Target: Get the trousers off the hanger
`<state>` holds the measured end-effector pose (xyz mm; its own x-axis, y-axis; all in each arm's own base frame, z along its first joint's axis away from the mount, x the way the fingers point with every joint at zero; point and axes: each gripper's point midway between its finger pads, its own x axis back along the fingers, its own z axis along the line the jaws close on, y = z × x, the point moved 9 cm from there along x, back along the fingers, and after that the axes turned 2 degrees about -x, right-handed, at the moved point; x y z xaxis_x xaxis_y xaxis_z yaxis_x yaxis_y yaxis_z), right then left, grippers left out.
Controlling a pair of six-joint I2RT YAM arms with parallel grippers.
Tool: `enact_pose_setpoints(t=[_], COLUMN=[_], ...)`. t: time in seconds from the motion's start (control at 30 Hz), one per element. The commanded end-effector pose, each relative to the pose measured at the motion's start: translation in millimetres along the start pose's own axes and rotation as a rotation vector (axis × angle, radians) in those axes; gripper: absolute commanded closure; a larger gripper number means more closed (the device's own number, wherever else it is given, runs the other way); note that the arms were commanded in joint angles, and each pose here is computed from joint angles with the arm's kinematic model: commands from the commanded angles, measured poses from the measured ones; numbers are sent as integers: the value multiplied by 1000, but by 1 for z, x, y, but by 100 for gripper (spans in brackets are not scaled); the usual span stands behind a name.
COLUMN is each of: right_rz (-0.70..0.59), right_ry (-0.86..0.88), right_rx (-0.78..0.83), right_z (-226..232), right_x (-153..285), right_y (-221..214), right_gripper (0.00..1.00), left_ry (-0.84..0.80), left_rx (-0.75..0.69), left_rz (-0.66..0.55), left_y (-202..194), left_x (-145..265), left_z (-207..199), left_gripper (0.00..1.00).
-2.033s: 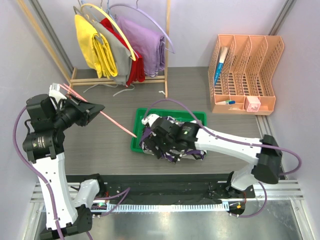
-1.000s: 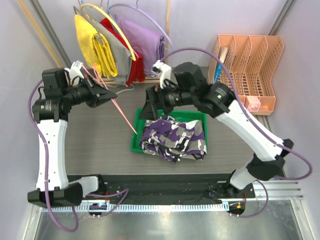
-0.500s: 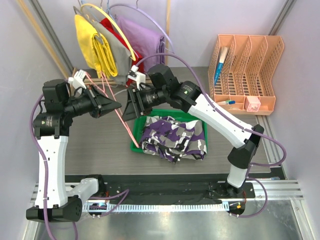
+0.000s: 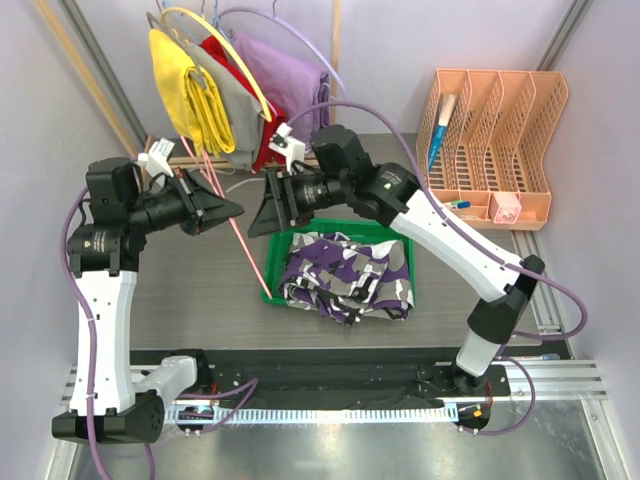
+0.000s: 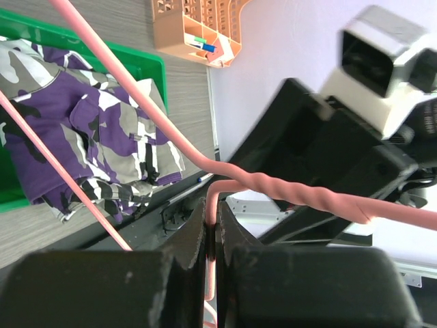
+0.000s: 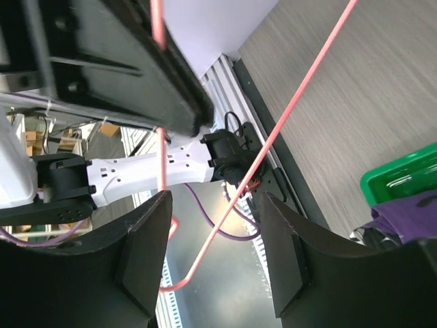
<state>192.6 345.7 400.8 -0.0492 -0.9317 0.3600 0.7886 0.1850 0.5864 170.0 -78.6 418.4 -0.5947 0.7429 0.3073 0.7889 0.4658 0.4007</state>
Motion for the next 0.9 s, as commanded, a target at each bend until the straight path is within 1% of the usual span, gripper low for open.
enact_pose_setpoints(t=[0.0, 0.17, 0.23, 0.4, 0.57, 0.67, 0.7, 0.77, 0.8, 0.87], right_rz=[-105, -68, -46, -38, -6, -8, -12, -20, -21, -27], right_ry=[81, 186, 194, 204, 217, 207, 205, 194, 193, 188], right_rx=[82, 97, 86, 78, 64, 59, 61, 53, 49, 33], right_z=[31, 44, 42, 43, 41, 40, 40, 39, 39, 38], right_x=[34, 27, 17, 5, -13, -17, -17, -17, -18, -19], right_y=[12, 10, 8, 10, 6, 5, 5, 5, 6, 8], right_gripper=[40, 40, 40, 41, 45, 51, 58, 64, 75, 91], left_ry=[-54, -59, -66, -79, -90, -92, -92, -94, -96, -95], left_rx=[-64, -66, -68, -69, -72, -69, -64, -65, -67, -65], left_rz=[5, 4, 3, -1, -10, -17, -18, -18, -17, -17], left_y=[3, 3, 4, 5, 6, 7, 7, 8, 7, 7], left_x=[1, 1, 2, 3, 3, 2, 2, 2, 1, 1], left_z=[-7, -8, -10, -14, -16, -16, -16, -16, -16, -15], left_gripper=[100, 100, 100, 100, 100, 100, 100, 100, 100, 100])
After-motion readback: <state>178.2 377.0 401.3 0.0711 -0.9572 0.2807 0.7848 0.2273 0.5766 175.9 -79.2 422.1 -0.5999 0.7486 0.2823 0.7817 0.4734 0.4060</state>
